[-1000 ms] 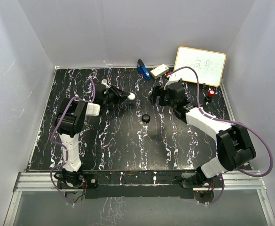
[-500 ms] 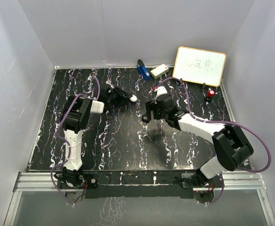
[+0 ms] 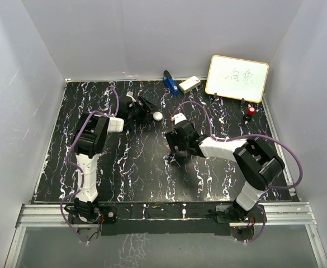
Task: Insert the wireless bluetooth earbuds into the charging case
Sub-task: Place the charging case at the center of the board, then pick up the charging case at the center of the board.
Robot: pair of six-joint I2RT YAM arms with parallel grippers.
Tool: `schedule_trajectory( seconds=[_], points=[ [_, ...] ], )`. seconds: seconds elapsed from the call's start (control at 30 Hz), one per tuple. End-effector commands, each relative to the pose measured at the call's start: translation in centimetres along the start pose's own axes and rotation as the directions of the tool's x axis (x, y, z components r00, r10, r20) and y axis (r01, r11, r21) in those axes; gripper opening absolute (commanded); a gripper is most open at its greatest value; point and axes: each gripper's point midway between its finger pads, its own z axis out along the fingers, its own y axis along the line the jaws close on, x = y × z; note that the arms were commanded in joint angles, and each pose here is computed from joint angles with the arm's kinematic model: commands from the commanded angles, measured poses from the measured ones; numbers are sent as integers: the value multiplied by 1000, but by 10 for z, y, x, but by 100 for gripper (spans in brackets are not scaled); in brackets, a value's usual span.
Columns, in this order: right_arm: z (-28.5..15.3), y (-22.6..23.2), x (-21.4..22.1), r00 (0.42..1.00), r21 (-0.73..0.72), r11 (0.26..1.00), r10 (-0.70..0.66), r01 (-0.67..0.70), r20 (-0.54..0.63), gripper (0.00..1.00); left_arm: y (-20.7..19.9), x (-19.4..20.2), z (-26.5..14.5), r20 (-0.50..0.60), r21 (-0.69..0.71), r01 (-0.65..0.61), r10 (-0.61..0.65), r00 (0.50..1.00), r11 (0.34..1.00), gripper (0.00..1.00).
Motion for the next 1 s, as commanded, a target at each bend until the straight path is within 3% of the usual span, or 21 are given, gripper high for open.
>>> schedule_trajectory(
  seconds=[0.0, 0.47, 0.73, 0.97],
  points=[
    [4, 0, -39, 993, 18, 999, -46, 45, 108, 83, -11, -7, -16, 11, -16, -26, 26, 1000, 1000, 67],
    [29, 11, -35, 993, -38, 997, -69, 73, 94, 77, -34, -11, -80, 70, -4, -61, 61, 996, 998, 69],
    [32, 7, -27, 996, -50, 997, -52, 55, 74, 70, -46, -9, -92, 64, 20, -78, 77, 995, 997, 70],
    [30, 9, -23, 997, -61, 997, -53, 57, 65, 57, -47, -6, -94, 63, 30, -70, 68, 996, 997, 70]
  ],
)
